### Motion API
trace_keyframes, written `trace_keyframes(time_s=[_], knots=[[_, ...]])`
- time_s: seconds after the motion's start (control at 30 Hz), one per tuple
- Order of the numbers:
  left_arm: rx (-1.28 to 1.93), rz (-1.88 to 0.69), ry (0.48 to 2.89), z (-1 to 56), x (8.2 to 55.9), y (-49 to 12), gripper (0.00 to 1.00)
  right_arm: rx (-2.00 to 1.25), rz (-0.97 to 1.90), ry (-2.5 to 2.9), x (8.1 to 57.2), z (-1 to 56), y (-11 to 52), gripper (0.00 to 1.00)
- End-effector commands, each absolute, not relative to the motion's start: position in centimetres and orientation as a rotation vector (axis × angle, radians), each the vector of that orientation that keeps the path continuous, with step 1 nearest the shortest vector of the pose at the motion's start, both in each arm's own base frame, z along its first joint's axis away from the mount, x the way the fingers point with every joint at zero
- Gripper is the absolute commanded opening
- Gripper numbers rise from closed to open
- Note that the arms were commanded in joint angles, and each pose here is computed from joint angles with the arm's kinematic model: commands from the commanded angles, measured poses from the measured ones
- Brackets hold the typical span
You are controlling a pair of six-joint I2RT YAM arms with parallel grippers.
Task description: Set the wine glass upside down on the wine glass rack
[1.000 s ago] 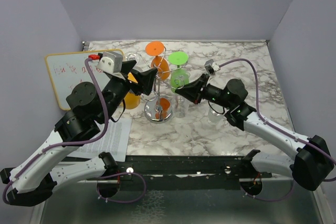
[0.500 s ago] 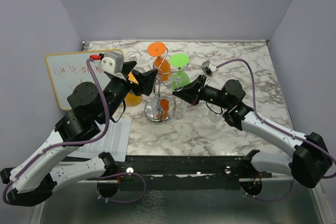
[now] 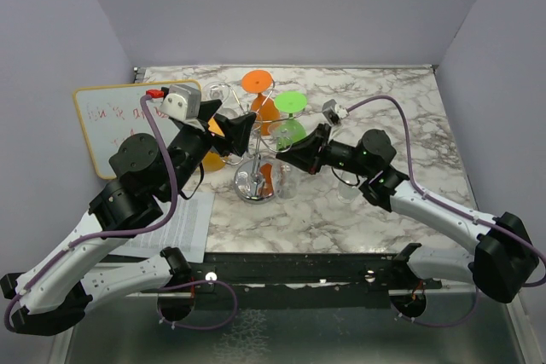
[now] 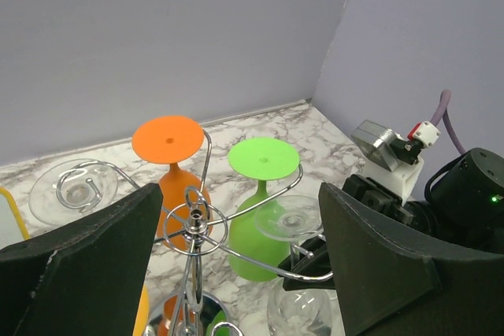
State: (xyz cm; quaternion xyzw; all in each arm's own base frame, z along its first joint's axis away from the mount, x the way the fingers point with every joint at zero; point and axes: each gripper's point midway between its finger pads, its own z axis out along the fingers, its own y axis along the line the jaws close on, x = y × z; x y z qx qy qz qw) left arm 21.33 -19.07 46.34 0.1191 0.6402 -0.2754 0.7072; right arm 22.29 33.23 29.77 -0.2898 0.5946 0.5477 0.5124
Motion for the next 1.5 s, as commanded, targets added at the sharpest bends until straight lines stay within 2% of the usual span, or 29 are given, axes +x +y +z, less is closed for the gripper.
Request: trace_keyframes(time_s=[0.0, 0.73, 0.97, 1.47], knots=[[0.261, -0.596, 1.432, 45.8, 21.4, -18.8, 0.81, -0.709, 1.309, 1.243, 21.5, 34.3, 33.2, 0.01], [0.265, -0.588, 1.443, 45.4, 21.6, -19.0, 0.82, -0.691, 1.197, 1.108, 21.5, 35.5, 32.1, 0.01], [0.263, -0.585, 1.443, 45.4, 21.6, -18.9, 0.82, -0.722, 1.22, 1.178, 22.1, 33.8, 33.2, 0.01], [0.264, -0.57, 1.445, 45.2, 21.7, -18.7, 0.82, -0.938, 1.348, 1.202, 19.4, 32.3, 35.4, 0.01]])
